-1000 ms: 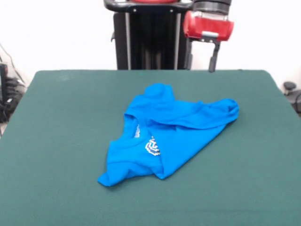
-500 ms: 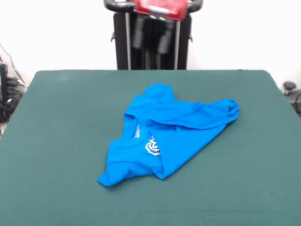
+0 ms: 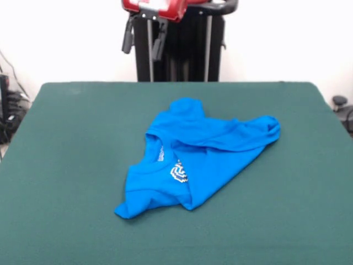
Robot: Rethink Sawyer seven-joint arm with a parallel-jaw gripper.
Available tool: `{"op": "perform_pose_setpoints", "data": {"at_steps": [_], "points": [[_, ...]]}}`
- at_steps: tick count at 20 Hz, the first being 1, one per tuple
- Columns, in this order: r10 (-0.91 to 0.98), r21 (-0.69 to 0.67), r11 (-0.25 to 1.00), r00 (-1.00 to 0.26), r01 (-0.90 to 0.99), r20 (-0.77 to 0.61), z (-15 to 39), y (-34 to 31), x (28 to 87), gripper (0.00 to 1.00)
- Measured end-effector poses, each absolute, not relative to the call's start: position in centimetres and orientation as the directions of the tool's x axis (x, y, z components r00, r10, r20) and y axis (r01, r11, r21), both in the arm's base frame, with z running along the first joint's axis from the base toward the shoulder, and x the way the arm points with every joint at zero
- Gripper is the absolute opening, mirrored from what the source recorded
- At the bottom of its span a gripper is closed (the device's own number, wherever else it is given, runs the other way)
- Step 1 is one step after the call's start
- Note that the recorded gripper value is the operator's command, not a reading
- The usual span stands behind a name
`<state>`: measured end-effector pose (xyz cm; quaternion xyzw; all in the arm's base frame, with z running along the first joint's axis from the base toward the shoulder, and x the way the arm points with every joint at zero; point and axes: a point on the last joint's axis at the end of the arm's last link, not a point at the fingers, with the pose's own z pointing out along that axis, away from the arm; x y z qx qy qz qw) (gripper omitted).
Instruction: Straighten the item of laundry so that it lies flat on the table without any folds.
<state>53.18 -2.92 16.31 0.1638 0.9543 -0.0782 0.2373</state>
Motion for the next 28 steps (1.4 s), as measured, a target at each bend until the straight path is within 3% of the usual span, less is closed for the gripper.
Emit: {"op": "perform_pose_setpoints", "data": {"at_steps": [11,28], "points": [[0.476,0.076,0.860,-0.740,0.505,-0.475,15.0,-0.7,56.2,1.00],[0.623,0.106,0.760,-0.673,0.641,-0.398,10.6,-3.2,56.1,1.00]]}}
